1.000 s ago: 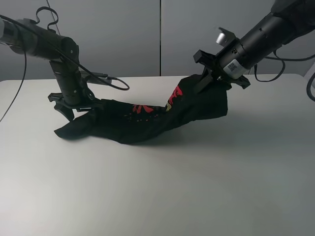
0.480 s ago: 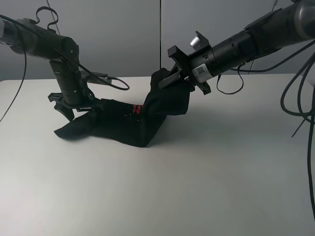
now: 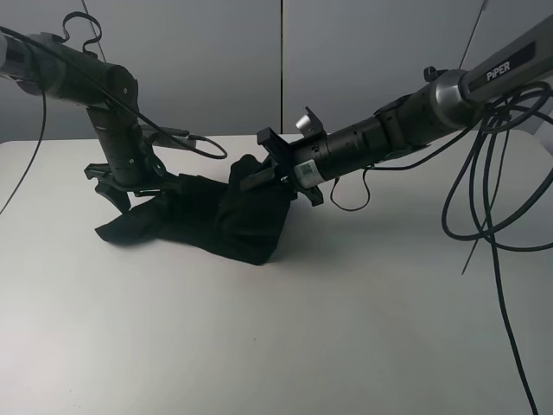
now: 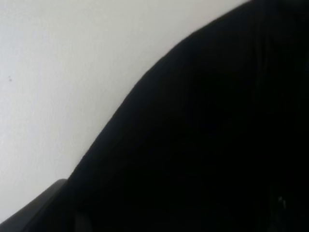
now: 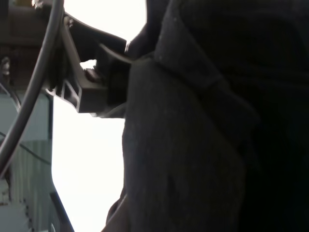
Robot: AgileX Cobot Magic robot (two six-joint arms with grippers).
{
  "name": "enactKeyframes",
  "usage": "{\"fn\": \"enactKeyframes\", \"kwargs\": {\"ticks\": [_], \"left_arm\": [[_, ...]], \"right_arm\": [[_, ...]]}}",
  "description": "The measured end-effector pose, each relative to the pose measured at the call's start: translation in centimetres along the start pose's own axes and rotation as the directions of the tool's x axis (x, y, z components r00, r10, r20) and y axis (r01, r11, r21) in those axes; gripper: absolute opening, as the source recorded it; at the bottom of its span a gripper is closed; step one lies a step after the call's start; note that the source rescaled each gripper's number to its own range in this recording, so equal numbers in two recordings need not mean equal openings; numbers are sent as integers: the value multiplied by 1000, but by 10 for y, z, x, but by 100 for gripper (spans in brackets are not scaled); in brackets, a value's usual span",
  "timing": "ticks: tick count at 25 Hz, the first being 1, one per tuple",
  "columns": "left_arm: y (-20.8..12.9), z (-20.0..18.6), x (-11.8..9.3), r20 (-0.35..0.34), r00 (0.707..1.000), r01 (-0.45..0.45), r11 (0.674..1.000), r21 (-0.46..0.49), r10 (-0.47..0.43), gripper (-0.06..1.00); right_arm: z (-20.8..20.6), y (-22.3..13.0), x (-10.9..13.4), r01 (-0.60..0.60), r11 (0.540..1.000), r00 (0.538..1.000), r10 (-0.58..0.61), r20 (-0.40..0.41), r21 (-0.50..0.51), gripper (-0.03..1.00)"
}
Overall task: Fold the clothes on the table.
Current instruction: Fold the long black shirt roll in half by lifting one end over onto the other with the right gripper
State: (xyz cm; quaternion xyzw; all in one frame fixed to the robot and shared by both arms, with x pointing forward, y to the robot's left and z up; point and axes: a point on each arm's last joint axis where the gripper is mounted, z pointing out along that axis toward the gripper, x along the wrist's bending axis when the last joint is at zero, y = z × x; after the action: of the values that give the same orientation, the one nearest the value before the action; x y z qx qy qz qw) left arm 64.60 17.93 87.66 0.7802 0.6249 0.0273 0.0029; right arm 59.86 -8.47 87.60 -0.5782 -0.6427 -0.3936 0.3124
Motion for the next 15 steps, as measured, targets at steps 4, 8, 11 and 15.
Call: {"fn": "enactKeyframes", "kwargs": {"ticks": [4,8,11,15], "left_arm": [[0,0,-1,9,1000,-4,1000,1,4,100],[0,0,-2,18,1000,-15,1000,4,15,100],[0,0,-2,19,1000,-16,1000,4,15,100],[0,0,-2,21,1000,-16,1000,4,16,100]], "right_arm": [[9,3,-6,-37,998,999,36,-20,-41,15],[16,8,-6,-58,993,997,54,-49,-99,15],[25,8,1,-27,994,999,23,-37,-106,15],[36,6,10,1,993,1000,-3,-13,-119,15]]}}
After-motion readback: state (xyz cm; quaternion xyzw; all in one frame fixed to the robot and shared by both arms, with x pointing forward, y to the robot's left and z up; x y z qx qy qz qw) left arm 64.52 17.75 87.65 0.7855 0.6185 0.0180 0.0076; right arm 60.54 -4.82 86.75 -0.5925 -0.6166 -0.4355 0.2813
